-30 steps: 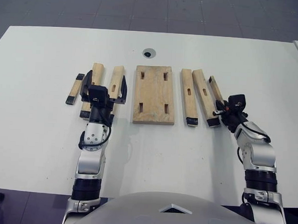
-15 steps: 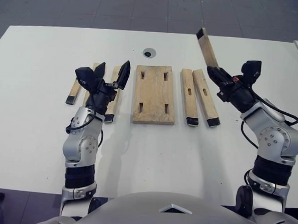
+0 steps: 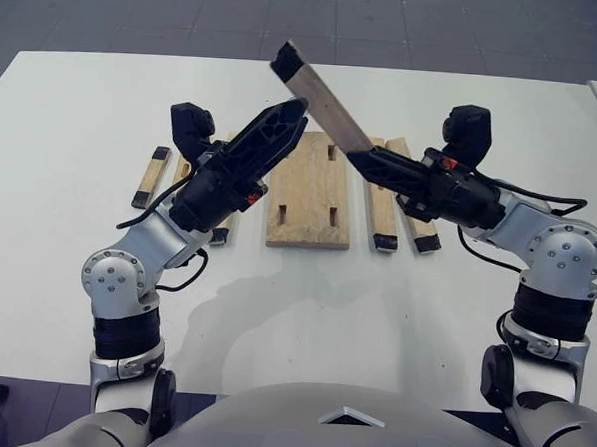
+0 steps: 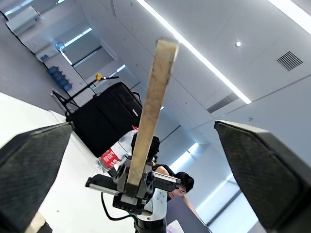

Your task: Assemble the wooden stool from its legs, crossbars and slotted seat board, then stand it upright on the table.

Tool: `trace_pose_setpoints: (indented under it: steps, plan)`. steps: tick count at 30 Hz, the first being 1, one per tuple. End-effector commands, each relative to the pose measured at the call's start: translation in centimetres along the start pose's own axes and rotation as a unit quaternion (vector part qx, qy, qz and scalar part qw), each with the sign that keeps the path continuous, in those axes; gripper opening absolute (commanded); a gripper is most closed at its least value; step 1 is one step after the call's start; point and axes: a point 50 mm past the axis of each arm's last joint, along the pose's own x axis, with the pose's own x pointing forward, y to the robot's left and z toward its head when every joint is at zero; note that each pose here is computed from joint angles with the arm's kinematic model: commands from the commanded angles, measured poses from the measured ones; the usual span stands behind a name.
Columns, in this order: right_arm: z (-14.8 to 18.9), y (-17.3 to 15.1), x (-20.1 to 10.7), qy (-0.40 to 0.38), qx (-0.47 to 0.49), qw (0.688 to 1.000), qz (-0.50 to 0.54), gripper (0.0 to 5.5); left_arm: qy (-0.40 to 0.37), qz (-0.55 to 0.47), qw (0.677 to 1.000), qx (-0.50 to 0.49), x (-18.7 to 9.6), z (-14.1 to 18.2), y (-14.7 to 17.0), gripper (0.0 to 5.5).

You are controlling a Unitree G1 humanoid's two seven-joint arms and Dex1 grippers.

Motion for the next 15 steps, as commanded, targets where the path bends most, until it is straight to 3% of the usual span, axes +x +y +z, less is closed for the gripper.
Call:
trace_pose_setpoints:
  steps: [1, 15]
  plan:
    - [0.1, 0.3, 0.2, 0.007, -0.003, 1.000, 0.007, 0.42, 0.005, -0.001, 1.000, 0.010, 0.4, 0.2, -0.4, 4.91]
    - [-1.2, -0.1, 0.6, -0.002, 0.064, 0.998, 0.010, 0.42, -0.033, -0.030, 0.987, 0.154, 0.4, 0.9, -1.1, 2.76]
